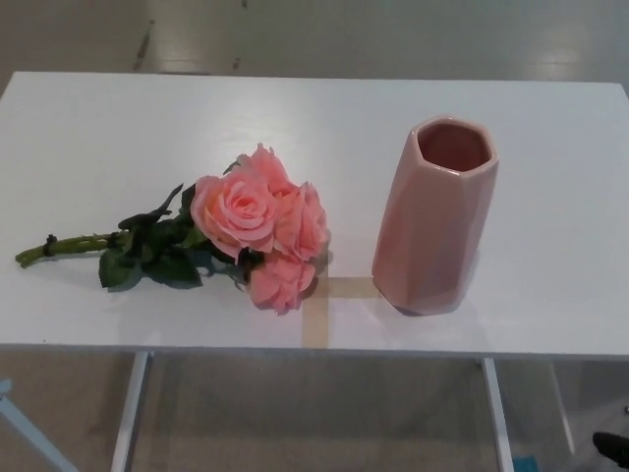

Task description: Use the left hand to pick up the rose and then lift and insert it into the pink vase.

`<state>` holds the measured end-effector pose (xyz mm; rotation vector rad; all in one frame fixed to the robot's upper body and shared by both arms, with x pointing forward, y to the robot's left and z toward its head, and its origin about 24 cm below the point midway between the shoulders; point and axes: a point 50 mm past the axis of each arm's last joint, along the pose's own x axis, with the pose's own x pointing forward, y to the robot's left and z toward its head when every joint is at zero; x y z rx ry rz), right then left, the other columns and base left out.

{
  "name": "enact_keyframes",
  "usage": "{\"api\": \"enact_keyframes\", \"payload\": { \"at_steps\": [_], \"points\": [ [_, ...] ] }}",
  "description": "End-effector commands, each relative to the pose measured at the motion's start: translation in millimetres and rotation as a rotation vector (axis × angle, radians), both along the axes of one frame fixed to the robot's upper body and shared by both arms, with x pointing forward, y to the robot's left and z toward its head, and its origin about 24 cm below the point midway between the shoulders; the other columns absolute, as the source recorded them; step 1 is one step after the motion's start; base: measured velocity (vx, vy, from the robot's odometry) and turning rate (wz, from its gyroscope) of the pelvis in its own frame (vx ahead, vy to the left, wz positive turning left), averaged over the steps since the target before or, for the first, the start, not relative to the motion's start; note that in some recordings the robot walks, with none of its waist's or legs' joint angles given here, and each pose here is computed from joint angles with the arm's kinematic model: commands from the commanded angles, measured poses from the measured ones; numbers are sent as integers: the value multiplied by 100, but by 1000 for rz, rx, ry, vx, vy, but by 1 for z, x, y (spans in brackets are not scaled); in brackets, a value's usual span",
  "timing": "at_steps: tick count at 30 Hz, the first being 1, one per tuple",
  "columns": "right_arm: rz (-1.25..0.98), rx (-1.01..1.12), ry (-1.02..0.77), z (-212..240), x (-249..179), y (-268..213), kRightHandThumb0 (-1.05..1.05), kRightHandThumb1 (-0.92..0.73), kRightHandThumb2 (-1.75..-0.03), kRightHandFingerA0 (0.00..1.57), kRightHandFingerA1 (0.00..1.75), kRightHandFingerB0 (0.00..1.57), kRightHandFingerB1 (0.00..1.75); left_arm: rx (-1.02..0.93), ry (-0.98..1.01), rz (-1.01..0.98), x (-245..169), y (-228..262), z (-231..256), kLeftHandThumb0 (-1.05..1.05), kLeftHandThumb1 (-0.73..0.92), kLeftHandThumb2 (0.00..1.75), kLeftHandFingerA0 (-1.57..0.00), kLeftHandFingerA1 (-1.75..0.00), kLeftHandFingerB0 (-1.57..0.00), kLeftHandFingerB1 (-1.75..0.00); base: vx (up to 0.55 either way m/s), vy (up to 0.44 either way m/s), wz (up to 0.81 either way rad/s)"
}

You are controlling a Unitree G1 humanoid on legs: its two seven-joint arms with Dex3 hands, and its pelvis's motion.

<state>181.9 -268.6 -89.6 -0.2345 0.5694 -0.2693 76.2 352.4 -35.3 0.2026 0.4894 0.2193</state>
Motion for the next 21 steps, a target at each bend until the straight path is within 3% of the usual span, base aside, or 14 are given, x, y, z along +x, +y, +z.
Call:
{"api": "enact_keyframes", "payload": {
  "at_steps": [1,2,7,8,9,10,11,12,13,21],
  "points": [
    [33,-156,81,-7,-13,1,-19,-59,-57,57,47,51,44,123,-174,-414,-10,-27,56,-43,45,64,-17,-39,-10,-32,0,0,0],
    [30,-151,80,-6,-13,1,-20,-59,-57,57,47,50,44,180,-212,-501,-11,-36,75,-26,35,88,-2,-49,0,-48,0,0,0],
    [15,-115,84,-9,-13,2,-20,-59,-57,57,47,49,43,264,-358,-591,-17,-57,112,-27,27,83,-1,-49,0,-48,0,0,0],
    [11,-113,87,-9,-13,2,-21,-59,-57,57,47,49,43,272,-394,-591,-18,-62,120,-53,37,63,-11,-38,-6,-27,0,0,0],
    [9,-110,89,-10,-13,1,-21,-59,-57,57,47,49,43,280,-416,-592,-20,-65,125,-46,43,54,-14,-32,-9,-24,0,0,0],
    [9,-107,90,-10,-14,1,-21,-59,-57,57,47,49,43,287,-426,-592,-20,-67,129,-46,43,54,-14,-32,-9,-24,0,0,0],
    [12,-102,101,-11,-15,0,-21,-59,-57,57,47,49,43,322,-478,-586,-22,-71,143,-52,35,69,-8,-41,-1,-24,0,0,0],
    [11,-102,108,-12,-16,-1,-20,-59,-57,57,47,49,43,340,-508,-580,-22,-72,151,-60,39,66,-9,-38,-13,-15,0,0,0],
    [11,-100,111,-12,-17,-2,-20,-59,-57,57,47,49,43,356,-536,-575,-21,-73,158,-55,36,70,-3,-39,-11,-21,0,0,0],
    [13,-71,141,-17,-21,-1,-20,-59,-57,57,47,49,43,537,-797,-562,19,-73,211,-55,36,73,-1,-26,-7,-22,0,0,0]
  ]
}}
